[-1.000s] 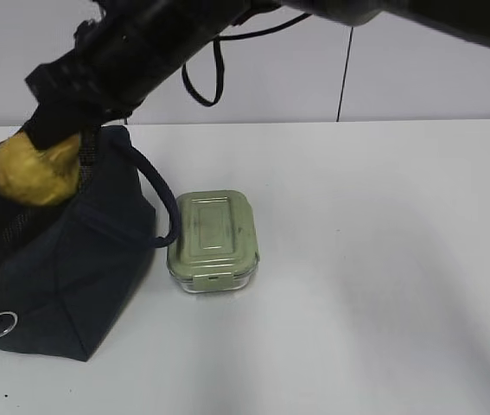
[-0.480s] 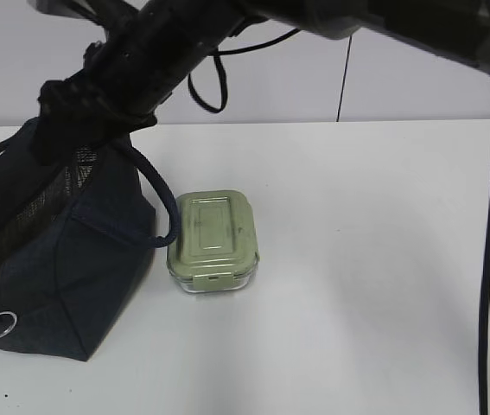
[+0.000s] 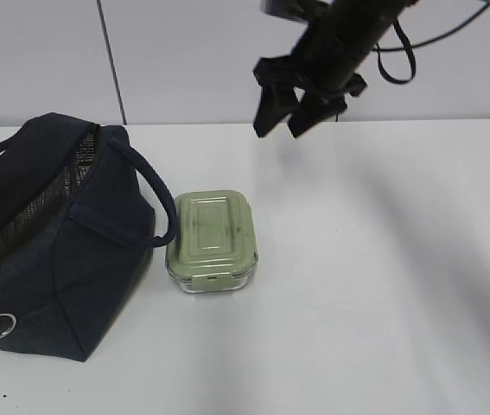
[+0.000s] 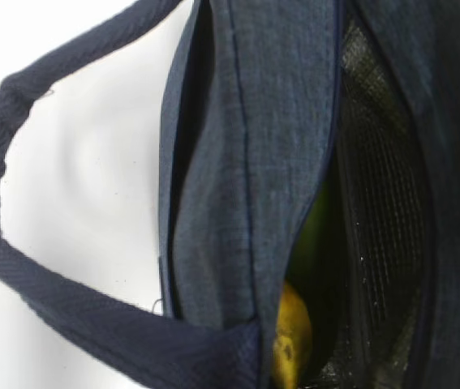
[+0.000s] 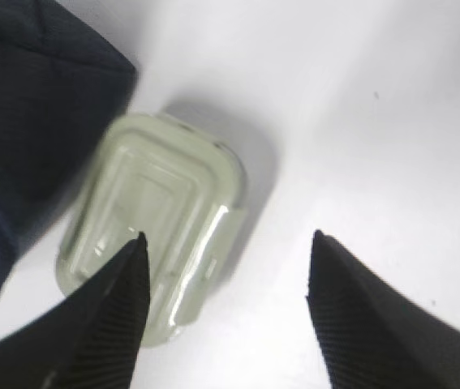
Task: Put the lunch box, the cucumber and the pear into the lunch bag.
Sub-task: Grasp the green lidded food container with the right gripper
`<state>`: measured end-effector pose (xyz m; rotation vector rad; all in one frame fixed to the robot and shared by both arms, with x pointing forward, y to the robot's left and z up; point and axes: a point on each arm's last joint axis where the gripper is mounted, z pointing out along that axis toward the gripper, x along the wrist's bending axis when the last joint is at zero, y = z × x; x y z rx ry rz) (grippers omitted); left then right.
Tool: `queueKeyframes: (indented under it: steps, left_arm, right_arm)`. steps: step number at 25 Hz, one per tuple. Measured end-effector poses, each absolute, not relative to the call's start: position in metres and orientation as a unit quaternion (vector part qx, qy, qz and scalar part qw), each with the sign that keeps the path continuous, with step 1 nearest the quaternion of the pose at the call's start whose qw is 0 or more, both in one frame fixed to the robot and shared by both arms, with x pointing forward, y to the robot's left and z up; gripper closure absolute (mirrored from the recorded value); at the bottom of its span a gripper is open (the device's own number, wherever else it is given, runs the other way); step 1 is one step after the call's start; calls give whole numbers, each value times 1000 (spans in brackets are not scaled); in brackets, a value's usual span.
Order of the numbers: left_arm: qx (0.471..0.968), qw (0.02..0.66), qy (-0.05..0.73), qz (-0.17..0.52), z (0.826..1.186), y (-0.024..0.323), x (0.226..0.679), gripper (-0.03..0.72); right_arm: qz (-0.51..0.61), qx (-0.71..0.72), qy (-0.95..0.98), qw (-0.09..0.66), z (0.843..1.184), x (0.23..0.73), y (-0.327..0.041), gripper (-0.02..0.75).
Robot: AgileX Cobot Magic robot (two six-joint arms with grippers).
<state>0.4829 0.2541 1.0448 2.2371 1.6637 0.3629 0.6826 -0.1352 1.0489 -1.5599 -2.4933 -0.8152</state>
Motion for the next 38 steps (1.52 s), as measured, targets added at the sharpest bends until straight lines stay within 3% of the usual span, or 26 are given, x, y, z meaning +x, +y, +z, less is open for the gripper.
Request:
queueKeyframes:
  steps: [3, 9, 17, 24, 38]
  left_arm:
    - [785, 163, 583, 127, 1045, 254, 483, 707]
    - [786, 161, 583, 126, 1045, 254, 482, 707]
    - [786, 160, 584, 125, 1044, 254, 482, 707]
    - [787, 159, 584, 124, 1044, 254, 482, 707]
    - [787, 159, 584, 124, 1044, 254, 482, 707]
  right_arm:
    - [-234, -543, -800, 105, 1010, 677, -153, 259]
    - [-285, -540, -763, 213, 956, 655, -143, 260]
    - [-335, -531, -748, 216, 939, 659, -138, 253]
    - [-349, -536, -743, 197, 933, 664, -137, 151]
    - [-349, -549, -720, 242, 899, 667, -133, 176]
